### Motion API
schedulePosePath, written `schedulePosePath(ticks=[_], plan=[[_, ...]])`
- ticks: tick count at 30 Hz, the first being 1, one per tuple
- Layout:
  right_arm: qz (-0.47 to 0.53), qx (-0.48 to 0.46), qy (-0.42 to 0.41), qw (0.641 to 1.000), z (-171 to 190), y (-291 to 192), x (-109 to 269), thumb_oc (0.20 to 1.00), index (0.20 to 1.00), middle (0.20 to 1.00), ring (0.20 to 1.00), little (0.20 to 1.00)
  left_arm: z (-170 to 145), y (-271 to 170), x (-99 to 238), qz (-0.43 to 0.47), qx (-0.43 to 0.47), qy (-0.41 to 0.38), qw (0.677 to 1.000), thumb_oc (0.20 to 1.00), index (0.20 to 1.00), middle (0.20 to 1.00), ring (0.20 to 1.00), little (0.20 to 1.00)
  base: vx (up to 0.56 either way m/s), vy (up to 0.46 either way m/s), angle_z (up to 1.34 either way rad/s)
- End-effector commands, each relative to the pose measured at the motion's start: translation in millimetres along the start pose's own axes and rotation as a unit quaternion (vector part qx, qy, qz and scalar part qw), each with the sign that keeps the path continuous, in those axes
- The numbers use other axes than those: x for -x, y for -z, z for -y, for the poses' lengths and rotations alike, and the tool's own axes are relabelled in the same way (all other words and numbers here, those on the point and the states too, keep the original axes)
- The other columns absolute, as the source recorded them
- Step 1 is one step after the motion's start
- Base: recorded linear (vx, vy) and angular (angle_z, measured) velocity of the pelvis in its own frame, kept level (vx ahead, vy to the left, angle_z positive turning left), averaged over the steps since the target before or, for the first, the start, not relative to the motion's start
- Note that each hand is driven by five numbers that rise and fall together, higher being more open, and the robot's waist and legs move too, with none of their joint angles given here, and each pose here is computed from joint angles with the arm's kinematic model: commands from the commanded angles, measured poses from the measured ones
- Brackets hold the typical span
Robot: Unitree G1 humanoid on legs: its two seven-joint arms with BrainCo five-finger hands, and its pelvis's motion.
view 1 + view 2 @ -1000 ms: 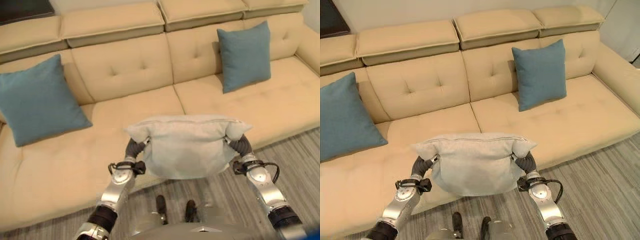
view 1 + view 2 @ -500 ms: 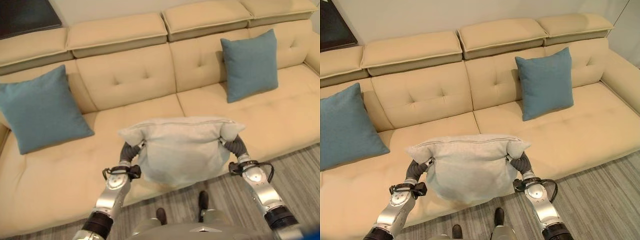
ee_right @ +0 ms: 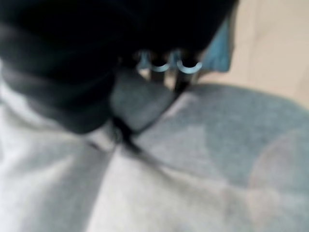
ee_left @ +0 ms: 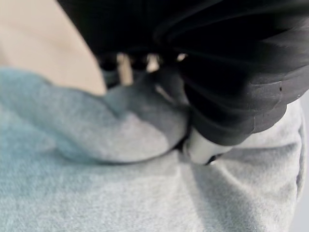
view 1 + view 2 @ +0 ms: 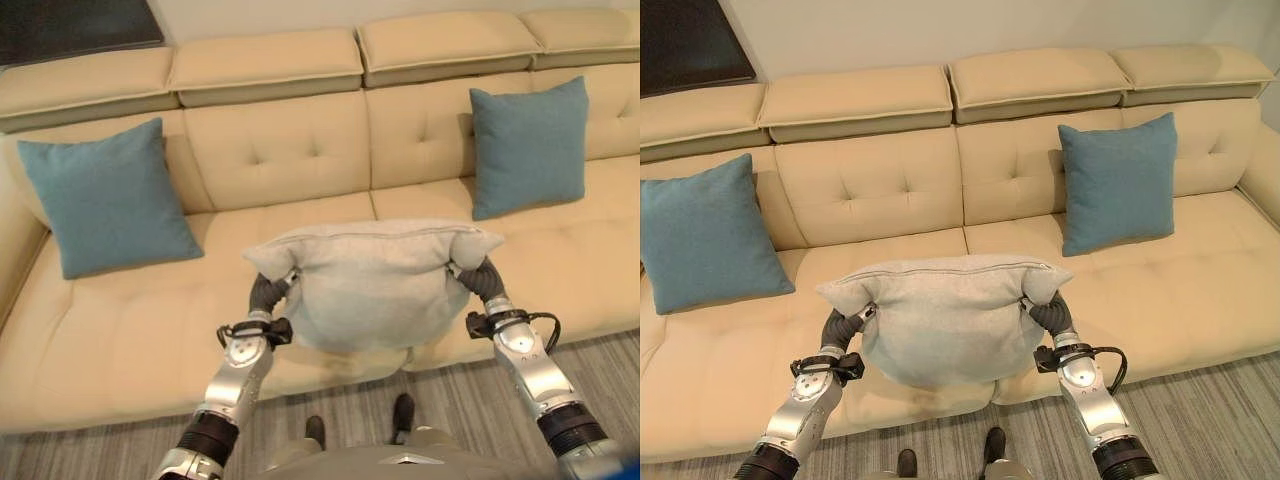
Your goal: Pick up all the scattered cushions and arrange them neatly on the sofa.
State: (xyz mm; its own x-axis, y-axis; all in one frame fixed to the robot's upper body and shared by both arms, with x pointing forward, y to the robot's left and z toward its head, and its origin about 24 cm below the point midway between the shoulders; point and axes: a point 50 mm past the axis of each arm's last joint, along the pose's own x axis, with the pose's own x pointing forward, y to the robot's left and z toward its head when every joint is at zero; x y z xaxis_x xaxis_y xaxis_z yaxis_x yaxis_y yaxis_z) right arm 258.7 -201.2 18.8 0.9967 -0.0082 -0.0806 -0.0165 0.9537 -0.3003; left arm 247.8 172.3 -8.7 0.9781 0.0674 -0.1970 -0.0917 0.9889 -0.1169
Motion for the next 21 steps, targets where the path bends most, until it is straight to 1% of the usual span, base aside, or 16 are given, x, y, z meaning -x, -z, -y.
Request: schedulePosePath(ticks=[1, 7, 9, 12, 18, 21], plan=[[0.119, -0.026, 0.000, 0.993, -4.0, -48.2, -15.0, 0.200, 0.200, 0.200, 0.200, 0.200, 16.5, -56.3, -17.6, 0.126, 0.004, 0.044, 0.991, 0.200, 0.200, 0.200, 0.200, 0.200, -0.05, -0.108, 0.29], [0.119, -0.038, 0.007, 0.992, -1.0, -47.4, -14.1, 0.200, 0.200, 0.200, 0.200, 0.200, 19.6, -60.6, -20.4, 0.133, 0.018, 0.046, 0.990, 0.200, 0.200, 0.200, 0.200, 0.200, -0.03, -0.071, 0.37], [0.119, -0.050, 0.021, 0.991, 2.4, -47.4, -13.8, 0.200, 0.200, 0.200, 0.200, 0.200, 29.3, -62.7, -22.7, 0.135, 0.009, 0.065, 0.989, 0.200, 0.200, 0.200, 0.200, 0.200, 0.18, 0.097, 0.40], [0.112, -0.048, 0.016, 0.992, -0.4, -44.1, -13.5, 0.200, 0.200, 0.200, 0.200, 0.200, 27.8, -62.7, -22.4, 0.136, 0.009, 0.063, 0.989, 0.200, 0.200, 0.200, 0.200, 0.200, 0.25, 0.154, 0.45], [0.102, -0.050, 0.007, 0.994, -7.3, -41.1, -14.8, 0.200, 0.200, 0.200, 0.200, 0.200, 22.6, -69.0, -15.7, 0.153, -0.002, 0.072, 0.986, 0.200, 0.200, 0.200, 0.200, 0.200, 0.20, 0.213, -0.59], [0.108, -0.049, -0.008, 0.993, -14.6, -44.7, -16.1, 0.200, 0.200, 0.200, 0.200, 0.200, 13.1, -69.6, -12.0, 0.157, -0.009, 0.060, 0.986, 0.200, 0.200, 0.200, 0.200, 0.200, 0.18, 0.211, -0.50]])
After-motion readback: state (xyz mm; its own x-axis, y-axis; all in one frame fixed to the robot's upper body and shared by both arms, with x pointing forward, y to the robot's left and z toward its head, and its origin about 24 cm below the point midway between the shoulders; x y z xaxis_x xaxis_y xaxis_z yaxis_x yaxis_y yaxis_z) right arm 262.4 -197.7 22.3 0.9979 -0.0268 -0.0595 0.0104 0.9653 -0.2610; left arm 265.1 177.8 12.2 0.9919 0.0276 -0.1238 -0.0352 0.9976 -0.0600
